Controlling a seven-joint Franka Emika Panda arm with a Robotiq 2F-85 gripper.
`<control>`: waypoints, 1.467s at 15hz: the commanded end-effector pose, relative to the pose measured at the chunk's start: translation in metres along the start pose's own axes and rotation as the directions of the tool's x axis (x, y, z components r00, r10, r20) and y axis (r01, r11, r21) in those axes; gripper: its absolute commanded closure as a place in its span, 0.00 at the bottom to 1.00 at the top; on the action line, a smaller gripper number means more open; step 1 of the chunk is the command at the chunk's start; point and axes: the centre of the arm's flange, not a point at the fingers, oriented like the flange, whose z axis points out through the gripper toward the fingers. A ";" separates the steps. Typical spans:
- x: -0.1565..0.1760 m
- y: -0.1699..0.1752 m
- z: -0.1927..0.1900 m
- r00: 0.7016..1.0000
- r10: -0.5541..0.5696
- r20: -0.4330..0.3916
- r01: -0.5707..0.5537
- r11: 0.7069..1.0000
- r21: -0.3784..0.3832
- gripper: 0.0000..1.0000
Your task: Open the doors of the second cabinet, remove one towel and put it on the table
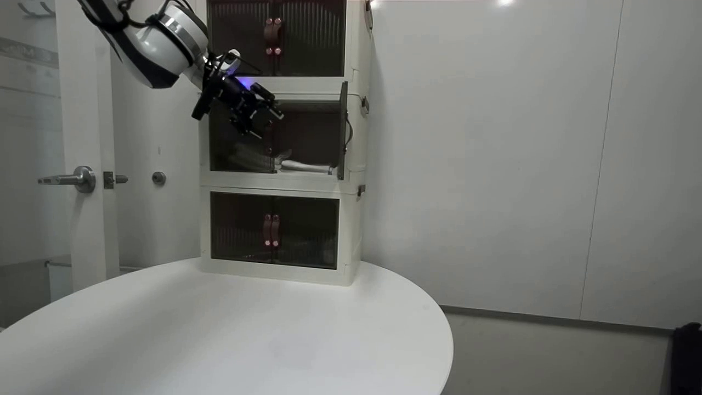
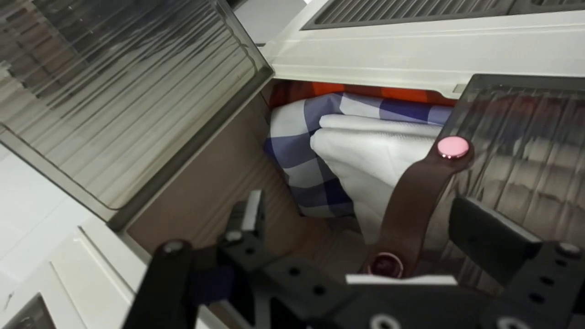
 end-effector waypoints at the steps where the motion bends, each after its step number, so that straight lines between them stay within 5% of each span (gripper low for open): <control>1: 0.009 0.016 0.016 0.996 0.067 -0.051 -0.067 0.998 -0.011 0.00; 8: -0.003 0.042 0.032 0.998 0.063 -0.027 -0.063 0.998 0.001 0.00; 14: -0.016 0.061 0.039 0.999 0.038 -0.024 -0.034 0.987 0.157 0.00; 15: -0.017 0.062 0.036 1.000 0.014 -0.023 -0.009 0.979 0.204 0.25; 16: -0.018 0.062 0.036 0.999 0.001 -0.035 0.008 0.971 0.238 0.26; 22: -0.028 0.065 0.028 0.995 -0.091 -0.047 0.102 0.918 0.382 0.72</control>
